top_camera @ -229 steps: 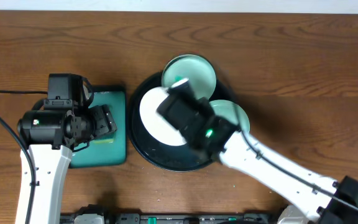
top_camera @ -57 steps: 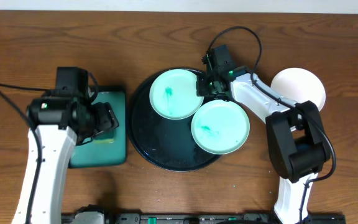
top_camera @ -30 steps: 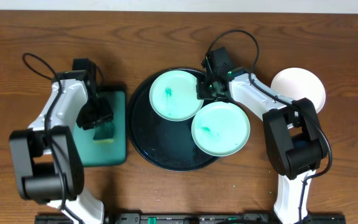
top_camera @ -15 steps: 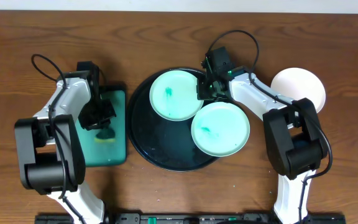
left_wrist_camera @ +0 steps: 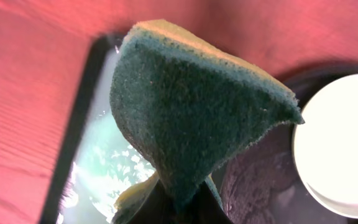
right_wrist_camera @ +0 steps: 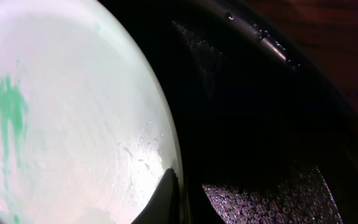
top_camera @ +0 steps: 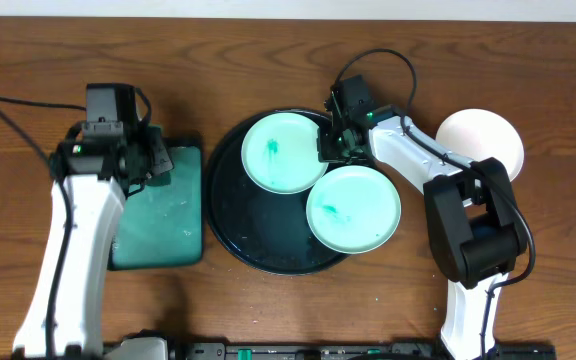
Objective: Clean dirty plates on tray and stack at the side
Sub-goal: 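Grasp the green sponge from the soapy tray with the left gripper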
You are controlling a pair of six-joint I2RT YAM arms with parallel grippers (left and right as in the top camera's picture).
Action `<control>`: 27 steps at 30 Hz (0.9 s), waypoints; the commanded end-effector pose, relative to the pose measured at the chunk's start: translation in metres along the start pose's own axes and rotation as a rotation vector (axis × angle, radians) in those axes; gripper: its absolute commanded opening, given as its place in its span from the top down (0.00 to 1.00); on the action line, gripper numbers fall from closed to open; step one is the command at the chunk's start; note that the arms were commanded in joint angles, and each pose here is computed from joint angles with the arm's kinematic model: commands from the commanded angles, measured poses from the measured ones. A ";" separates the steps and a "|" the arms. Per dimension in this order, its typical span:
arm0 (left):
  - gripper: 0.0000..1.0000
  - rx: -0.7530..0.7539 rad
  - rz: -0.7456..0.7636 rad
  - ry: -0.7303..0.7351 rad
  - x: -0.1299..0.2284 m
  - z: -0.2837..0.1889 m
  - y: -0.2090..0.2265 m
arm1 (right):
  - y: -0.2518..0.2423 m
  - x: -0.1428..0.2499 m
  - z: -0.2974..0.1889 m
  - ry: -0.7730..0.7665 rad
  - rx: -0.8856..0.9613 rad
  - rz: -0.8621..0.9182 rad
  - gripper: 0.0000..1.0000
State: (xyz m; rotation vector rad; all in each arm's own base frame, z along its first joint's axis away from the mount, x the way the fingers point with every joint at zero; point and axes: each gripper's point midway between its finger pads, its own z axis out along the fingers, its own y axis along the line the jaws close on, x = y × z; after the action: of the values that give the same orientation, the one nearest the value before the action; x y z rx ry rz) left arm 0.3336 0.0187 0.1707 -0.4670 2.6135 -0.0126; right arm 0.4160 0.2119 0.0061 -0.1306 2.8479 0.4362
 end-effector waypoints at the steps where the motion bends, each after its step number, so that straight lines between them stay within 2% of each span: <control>1: 0.93 -0.063 0.088 -0.144 -0.016 -0.030 0.002 | -0.013 0.019 0.011 0.066 0.036 -0.021 0.99; 8: 0.93 -0.107 0.179 -0.285 -0.025 -0.066 -0.004 | -0.014 0.022 0.011 0.077 0.039 -0.020 0.99; 27: 0.93 -0.138 0.207 -0.300 -0.026 -0.069 -0.003 | -0.013 0.024 0.011 0.086 0.042 -0.028 0.99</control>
State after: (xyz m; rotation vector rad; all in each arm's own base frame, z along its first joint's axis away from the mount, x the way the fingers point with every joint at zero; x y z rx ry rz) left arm 0.3245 0.0155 0.2400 -0.2282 2.3784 0.2483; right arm 0.4129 0.2105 0.0056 -0.1464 2.8616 0.4271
